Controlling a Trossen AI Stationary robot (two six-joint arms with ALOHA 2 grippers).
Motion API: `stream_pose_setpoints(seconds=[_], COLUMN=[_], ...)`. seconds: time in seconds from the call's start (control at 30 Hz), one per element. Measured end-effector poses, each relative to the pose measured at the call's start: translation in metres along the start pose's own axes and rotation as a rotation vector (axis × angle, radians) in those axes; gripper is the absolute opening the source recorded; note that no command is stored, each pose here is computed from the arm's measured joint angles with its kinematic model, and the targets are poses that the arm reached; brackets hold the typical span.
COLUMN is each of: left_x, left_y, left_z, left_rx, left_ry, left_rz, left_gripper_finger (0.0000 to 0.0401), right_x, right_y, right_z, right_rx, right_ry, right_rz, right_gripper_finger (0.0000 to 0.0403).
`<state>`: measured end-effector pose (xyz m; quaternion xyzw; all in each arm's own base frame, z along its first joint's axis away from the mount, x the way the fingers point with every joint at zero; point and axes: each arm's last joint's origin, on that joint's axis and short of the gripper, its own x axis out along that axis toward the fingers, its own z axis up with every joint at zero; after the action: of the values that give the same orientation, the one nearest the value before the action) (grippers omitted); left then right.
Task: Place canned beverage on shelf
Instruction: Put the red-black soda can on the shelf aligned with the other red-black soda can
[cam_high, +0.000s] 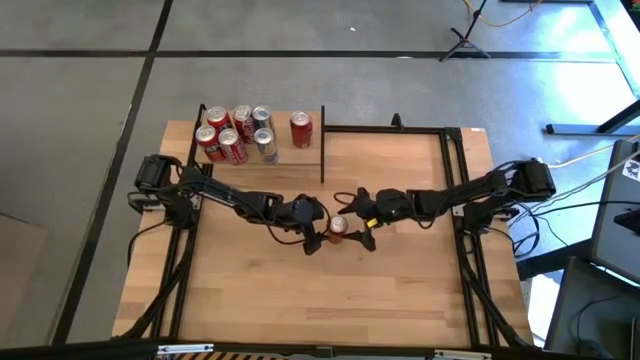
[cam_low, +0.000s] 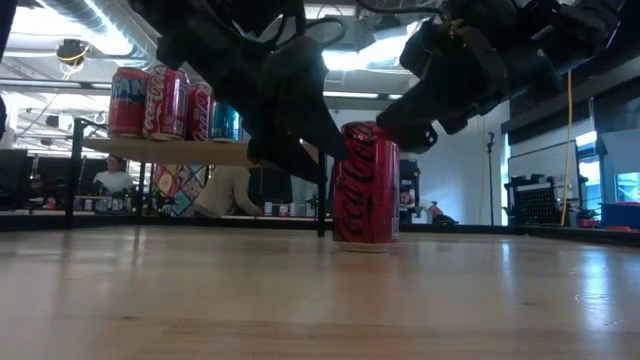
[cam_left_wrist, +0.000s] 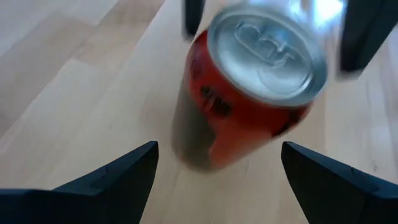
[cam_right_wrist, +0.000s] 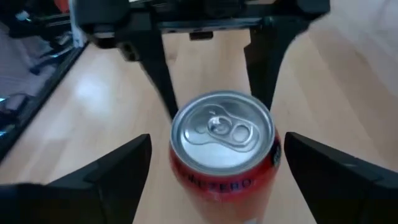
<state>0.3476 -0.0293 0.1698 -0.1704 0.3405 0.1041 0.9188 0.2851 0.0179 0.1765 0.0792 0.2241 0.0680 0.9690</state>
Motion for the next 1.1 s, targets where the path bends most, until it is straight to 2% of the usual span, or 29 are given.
stream_pose_setpoints(seconds=[0.13, 0.53, 0.67, 0.73, 0.87, 0.97, 1.1], left_x=[0.001, 0.001, -0.005, -0.016, -0.052, -0.090, -0.138], left_y=[-0.001, -0.001, -0.002, -0.002, -0.002, 0.000, 0.006], left_z=[0.001, 0.001, 0.001, 0.004, 0.014, 0.021, 0.025], left_rx=[0.000, 0.023, 0.026, 0.024, 0.021, 0.014, -0.020], left_ry=[-0.011, -0.007, 0.039, 0.066, 0.098, 0.090, 0.063], left_rz=[-0.011, -0.016, -0.071, -0.106, -0.165, -0.164, -0.169], left_gripper_finger=[0.0337, 0.0337, 0.0337, 0.0337, 0.0337, 0.0337, 0.0337], right_x=[0.007, 0.032, 0.034, 0.036, 0.037, 0.034, 0.027], right_y=[0.002, -0.001, 0.000, 0.001, 0.004, 0.004, -0.007], right_z=[-0.005, -0.020, -0.016, -0.012, 0.003, 0.025, 0.072], right_rx=[-0.058, -0.065, -0.040, -0.024, -0.017, -0.044, -0.075], right_ry=[-0.006, -0.057, -0.058, -0.055, -0.049, -0.040, -0.060], right_rz=[-0.043, -0.057, -0.051, -0.023, 0.008, 0.002, -0.028], right_gripper_finger=[0.0347, 0.0343, 0.0297, 0.0278, 0.0278, 0.0278, 0.0278])
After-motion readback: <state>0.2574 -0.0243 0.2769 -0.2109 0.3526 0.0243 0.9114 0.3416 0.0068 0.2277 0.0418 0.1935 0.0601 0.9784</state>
